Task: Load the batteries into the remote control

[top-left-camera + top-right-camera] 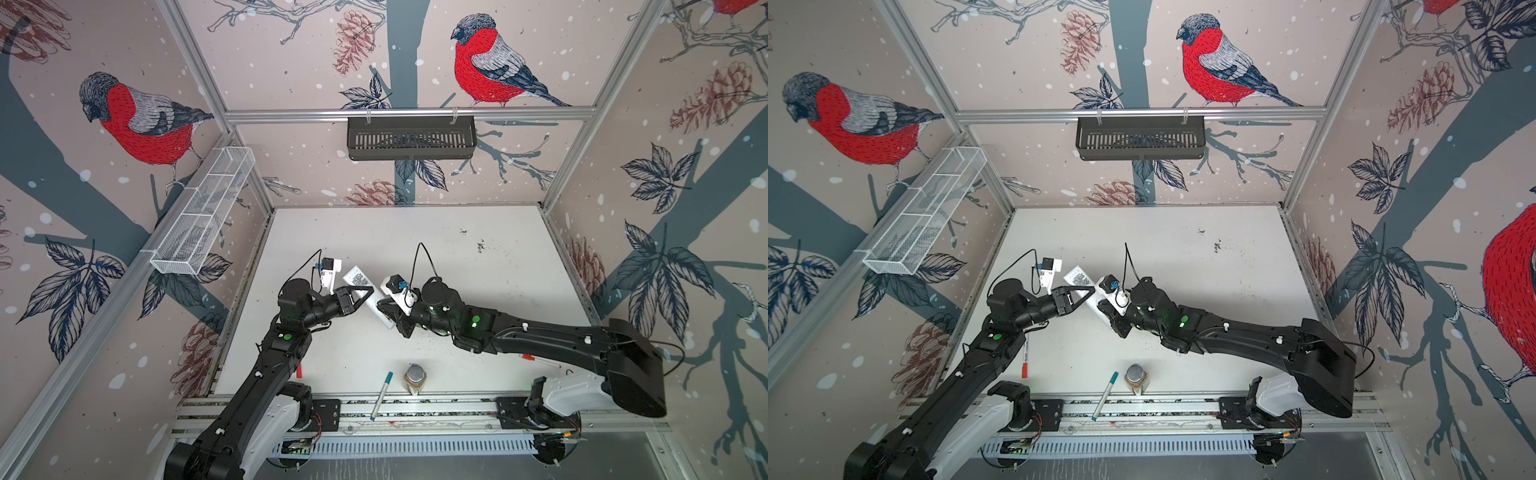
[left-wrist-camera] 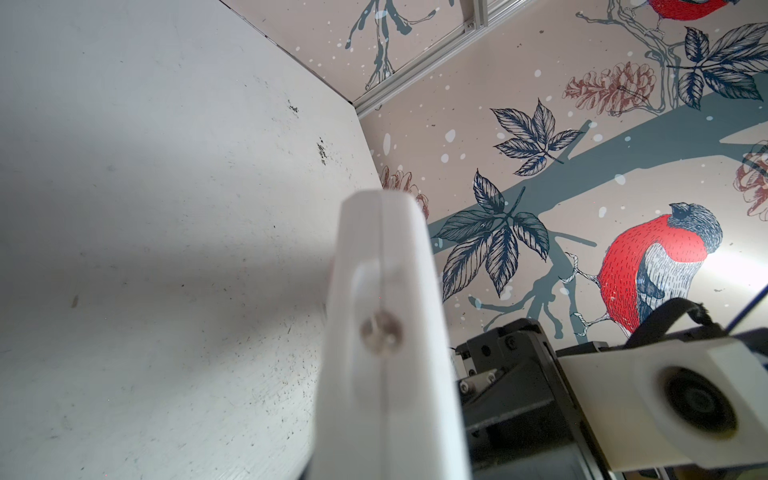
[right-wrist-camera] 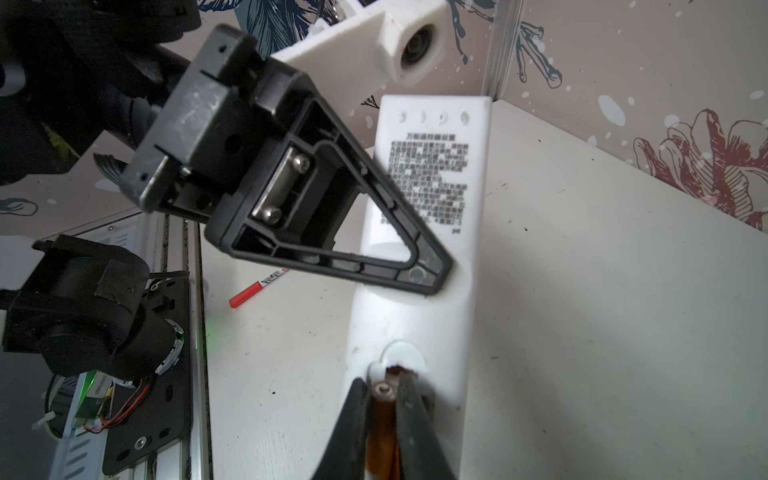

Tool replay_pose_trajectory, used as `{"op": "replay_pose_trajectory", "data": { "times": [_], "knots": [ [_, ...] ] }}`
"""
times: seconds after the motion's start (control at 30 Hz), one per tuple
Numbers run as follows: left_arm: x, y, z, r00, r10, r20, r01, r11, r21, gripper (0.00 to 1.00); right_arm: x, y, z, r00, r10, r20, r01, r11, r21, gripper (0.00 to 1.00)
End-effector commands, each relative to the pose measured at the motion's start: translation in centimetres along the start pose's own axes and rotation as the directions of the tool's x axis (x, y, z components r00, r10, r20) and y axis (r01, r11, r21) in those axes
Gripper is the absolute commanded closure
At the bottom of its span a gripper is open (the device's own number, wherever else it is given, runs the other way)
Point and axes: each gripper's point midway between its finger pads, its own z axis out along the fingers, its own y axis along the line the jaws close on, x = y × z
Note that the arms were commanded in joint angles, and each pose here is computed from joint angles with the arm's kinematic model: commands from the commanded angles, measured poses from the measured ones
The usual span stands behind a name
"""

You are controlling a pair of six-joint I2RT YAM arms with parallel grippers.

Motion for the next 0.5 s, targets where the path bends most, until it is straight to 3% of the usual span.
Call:
{"op": "replay_pose_trajectory", "data": {
  "times": [0.0, 0.17, 0.47],
  "knots": [
    [-0.4, -2.0, -0.2, 0.998, 0.059, -0.007, -0.058, 0.996, 0.065, 1.00, 2.0, -0.5, 0.2, 0.996, -0.026, -0.084, 0.030, 0.999, 0.038, 0.88],
    [-0.9, -2.7, -0.3, 0.997, 0.075, -0.005, -0.075, 0.995, 0.071, 1.00, 3.1, -0.4, 0.1, 0.992, -0.049, -0.120, 0.055, 0.997, 0.045, 0.94],
    [-2.0, -5.4, -0.5, 0.995, 0.099, 0.007, -0.099, 0.984, 0.149, 1.00, 5.5, -0.2, -0.8, 0.984, -0.070, -0.163, 0.076, 0.997, 0.027, 0.94]
  ]
}}
